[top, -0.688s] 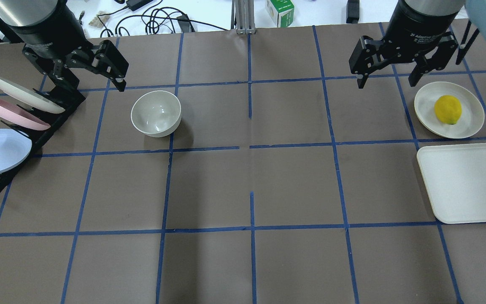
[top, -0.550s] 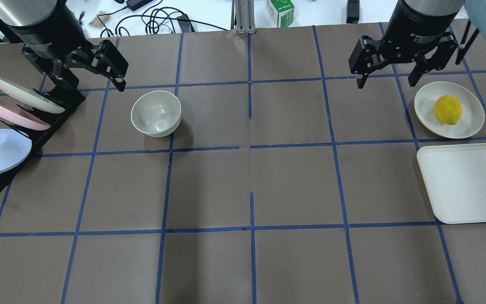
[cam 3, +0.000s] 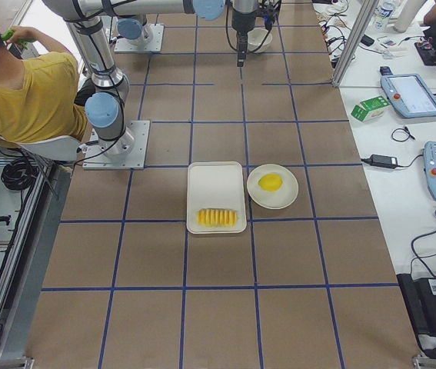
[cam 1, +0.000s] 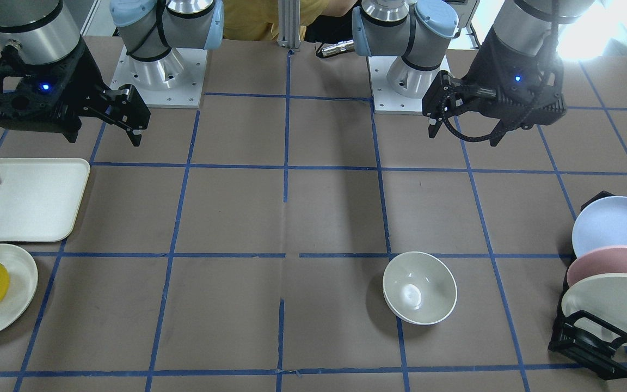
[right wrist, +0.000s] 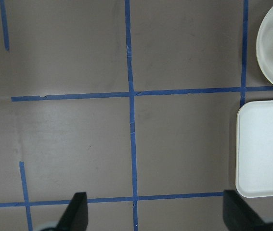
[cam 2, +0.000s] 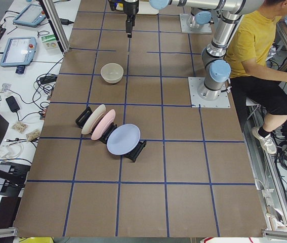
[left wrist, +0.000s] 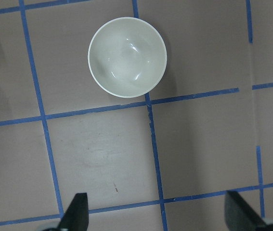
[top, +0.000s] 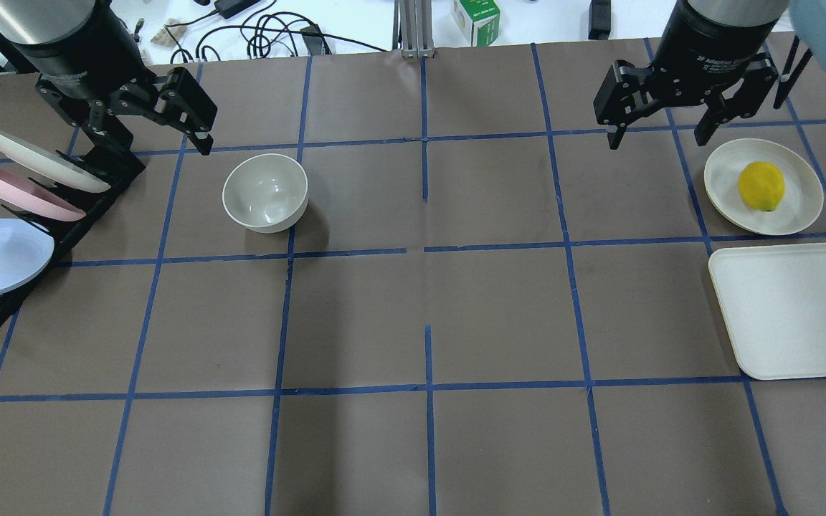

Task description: Place bowl and put lemon in it

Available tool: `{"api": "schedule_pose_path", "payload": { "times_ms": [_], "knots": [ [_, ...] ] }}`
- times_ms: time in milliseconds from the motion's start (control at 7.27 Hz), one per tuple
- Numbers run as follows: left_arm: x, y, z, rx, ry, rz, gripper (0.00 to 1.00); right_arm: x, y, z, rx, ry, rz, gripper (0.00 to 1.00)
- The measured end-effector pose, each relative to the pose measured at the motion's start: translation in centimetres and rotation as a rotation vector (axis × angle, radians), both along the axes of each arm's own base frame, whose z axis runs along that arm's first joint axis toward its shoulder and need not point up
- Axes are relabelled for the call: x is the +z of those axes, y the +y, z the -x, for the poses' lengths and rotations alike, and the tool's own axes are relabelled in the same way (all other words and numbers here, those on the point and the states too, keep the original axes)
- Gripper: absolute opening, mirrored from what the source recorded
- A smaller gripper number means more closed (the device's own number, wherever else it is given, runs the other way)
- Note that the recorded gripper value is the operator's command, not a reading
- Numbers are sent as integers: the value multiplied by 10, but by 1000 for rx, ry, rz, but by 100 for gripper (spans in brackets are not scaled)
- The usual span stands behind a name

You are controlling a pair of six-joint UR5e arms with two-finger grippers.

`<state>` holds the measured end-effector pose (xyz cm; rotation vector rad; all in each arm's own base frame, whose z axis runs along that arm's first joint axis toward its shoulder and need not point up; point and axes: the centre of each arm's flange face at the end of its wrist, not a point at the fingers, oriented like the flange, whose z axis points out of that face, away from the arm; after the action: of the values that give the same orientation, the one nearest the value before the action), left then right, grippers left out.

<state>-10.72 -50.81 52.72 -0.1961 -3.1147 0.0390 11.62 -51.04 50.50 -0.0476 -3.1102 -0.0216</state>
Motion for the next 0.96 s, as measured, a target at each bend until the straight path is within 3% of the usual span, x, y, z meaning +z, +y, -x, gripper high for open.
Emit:
{"api": "schedule_pose_path", "payload": {
  "times_ms": [275,412,688,962],
  "knots": [
    [-12,-11,-2,5,5,-18,100,-7,-11,25,-35,1,-8,100],
    [-28,-20,-4,7,8,-47,100,-15,-21,59,-95,-2,-22,100],
    [-86,-55,-19,22,14,-121,100,-41,-40,136,-200,-17,-61,100],
    [-156,-99,-43,35,21,-154,100,-88,-76,178,-211,-14,-60,100]
  ]
}}
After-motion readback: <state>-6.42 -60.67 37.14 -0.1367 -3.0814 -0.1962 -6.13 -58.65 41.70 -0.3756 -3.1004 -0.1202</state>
